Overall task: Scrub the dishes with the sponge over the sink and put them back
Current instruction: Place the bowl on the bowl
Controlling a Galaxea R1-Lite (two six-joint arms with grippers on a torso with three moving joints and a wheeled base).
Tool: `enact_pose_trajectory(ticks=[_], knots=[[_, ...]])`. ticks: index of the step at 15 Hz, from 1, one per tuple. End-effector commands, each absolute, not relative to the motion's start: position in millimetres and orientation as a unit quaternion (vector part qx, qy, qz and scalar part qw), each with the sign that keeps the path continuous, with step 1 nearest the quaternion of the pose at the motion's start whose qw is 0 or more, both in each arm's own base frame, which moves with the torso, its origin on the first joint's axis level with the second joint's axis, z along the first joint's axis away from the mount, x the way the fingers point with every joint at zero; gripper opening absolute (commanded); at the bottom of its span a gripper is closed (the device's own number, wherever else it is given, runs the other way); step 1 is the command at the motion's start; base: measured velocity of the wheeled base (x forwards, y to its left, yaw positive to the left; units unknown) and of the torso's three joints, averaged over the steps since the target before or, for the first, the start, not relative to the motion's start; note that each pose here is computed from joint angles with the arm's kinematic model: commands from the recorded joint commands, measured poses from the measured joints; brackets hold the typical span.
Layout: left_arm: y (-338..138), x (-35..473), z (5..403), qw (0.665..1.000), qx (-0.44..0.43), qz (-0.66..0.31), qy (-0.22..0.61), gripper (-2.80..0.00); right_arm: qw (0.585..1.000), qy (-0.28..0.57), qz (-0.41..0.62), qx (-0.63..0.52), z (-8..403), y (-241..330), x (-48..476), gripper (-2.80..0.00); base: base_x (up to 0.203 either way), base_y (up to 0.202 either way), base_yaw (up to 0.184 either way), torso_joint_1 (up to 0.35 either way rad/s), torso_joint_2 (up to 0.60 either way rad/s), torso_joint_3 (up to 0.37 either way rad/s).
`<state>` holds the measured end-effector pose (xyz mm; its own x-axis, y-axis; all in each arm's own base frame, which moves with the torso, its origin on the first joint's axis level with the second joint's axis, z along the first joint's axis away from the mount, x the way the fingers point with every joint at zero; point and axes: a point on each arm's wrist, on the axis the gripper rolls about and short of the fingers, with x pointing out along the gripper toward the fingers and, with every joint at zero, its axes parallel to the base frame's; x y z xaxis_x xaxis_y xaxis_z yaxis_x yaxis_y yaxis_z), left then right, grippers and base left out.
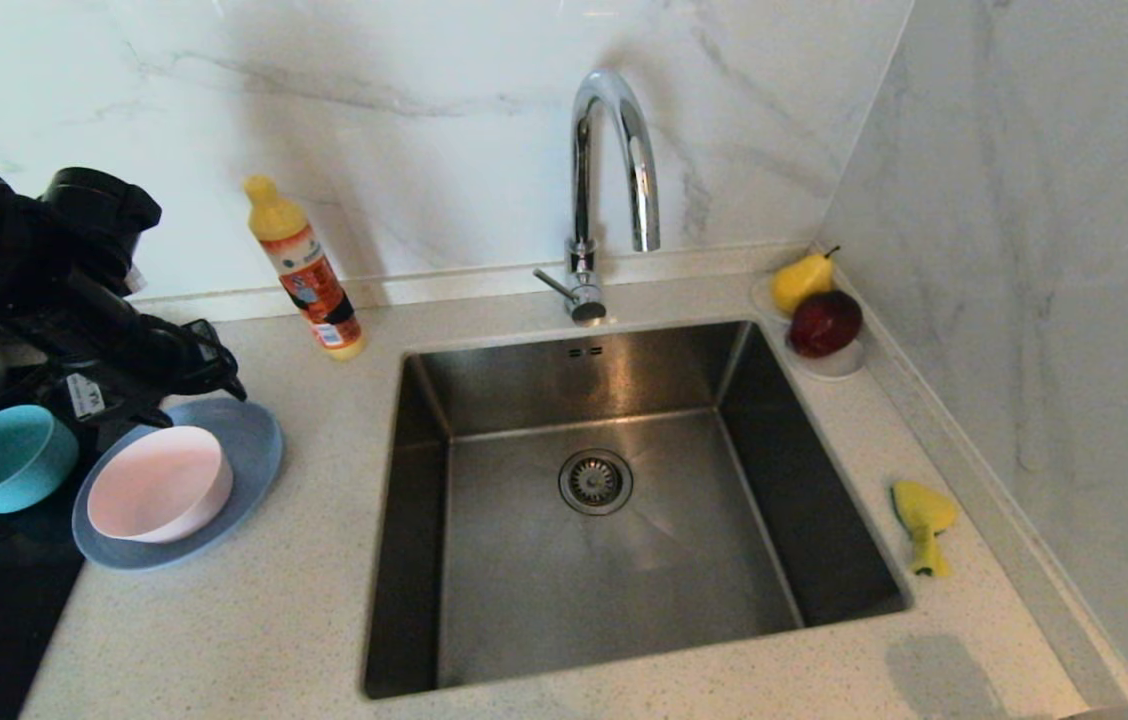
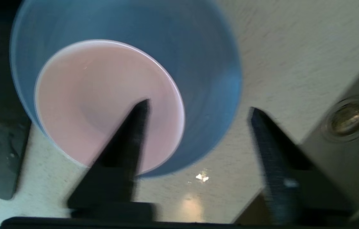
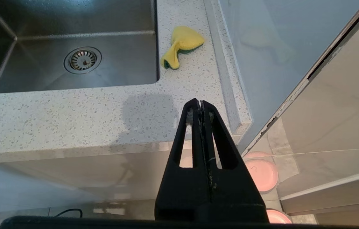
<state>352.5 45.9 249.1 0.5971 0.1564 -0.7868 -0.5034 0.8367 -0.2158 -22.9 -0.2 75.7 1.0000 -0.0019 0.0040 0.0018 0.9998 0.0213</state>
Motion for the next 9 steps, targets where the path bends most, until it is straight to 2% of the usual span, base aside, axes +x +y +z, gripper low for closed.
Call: enact_pose_trajectory(ticks=[1,5,9], knots=[[53,341,267,0.876,-0.224,0.201,0.377,-2.80,1.000,-0.002,-0.001,0.011,76,0,-23,-2.80,0.000,0.000,0.000,0.000,0.00,0.000],[92,336,283,0.878,-0.240,0.243,0.335,-2.80,1.000,-0.002,-0.001,0.011,76,0,-23,-2.80,0.000,0.000,0.000,0.000,0.00,0.000],[139,330,278,0.861,-0.266,0.298,0.316,-2.80,1.000,-0.002,-0.001,0.011,76,0,-23,-2.80,0.000,0.000,0.000,0.000,0.00,0.000]])
